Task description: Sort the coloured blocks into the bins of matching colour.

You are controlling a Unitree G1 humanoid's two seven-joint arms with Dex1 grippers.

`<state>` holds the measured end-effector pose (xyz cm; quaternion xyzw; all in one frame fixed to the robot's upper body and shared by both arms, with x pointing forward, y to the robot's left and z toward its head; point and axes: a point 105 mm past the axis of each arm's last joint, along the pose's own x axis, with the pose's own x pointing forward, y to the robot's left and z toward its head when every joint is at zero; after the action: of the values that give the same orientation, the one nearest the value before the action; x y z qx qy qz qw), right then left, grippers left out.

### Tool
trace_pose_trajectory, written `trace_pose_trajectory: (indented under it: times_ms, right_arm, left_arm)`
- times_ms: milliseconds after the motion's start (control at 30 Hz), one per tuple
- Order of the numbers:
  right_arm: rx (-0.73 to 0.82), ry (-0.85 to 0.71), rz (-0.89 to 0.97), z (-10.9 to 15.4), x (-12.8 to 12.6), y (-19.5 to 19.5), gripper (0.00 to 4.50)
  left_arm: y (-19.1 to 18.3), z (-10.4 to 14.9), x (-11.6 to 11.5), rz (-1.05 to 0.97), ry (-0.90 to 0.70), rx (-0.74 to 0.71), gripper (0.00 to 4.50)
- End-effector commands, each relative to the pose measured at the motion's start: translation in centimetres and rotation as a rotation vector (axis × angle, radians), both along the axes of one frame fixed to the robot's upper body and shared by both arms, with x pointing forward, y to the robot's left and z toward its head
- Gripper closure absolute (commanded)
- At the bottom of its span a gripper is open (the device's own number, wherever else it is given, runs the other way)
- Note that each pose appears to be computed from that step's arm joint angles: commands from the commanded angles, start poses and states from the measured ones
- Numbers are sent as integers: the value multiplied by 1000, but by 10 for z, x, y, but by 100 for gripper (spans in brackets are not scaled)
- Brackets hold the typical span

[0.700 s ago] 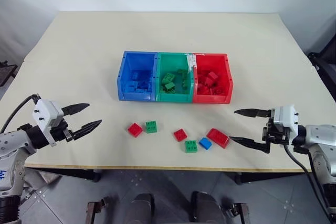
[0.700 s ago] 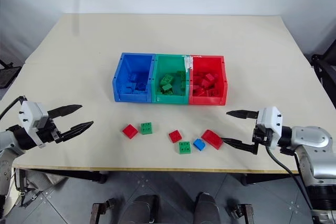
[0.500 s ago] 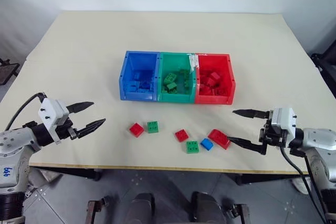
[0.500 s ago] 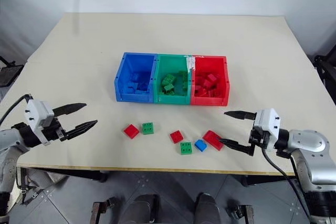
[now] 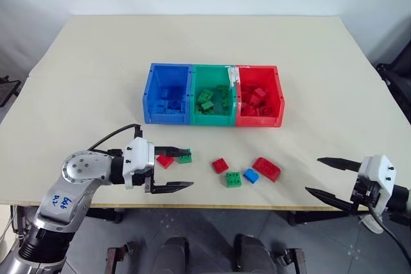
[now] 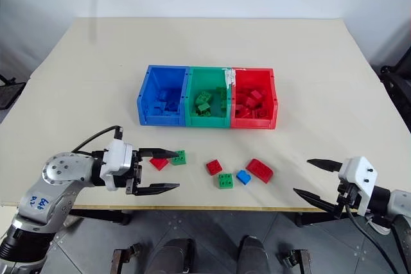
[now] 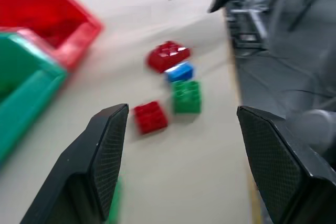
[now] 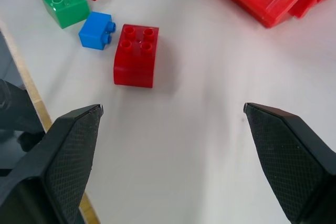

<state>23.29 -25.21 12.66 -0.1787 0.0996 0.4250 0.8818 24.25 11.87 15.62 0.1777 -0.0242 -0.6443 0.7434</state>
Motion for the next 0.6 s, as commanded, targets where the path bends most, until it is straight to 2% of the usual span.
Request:
trace_pose_trajectory:
  times_ms: [33,200,367,467,600]
  right_arm:
    - [-22,46,25,0,8,21,0]
    - [-91,118,37,-20,23,43,0]
    - [-128,123,37,-30,35,59,0]
    - [-167,113,20,-32,40,56,64]
    - [-211,113,22,-30,40,46,198]
  left_arm:
    - [5,2,-2,-7,-17,4,99]
    - [22,-1,-2,70,-27,26,99]
    - [27,-3,-5,101,-36,35,99]
    - [26,-3,-7,107,-39,30,95]
    - [25,-4,-11,108,-37,25,95]
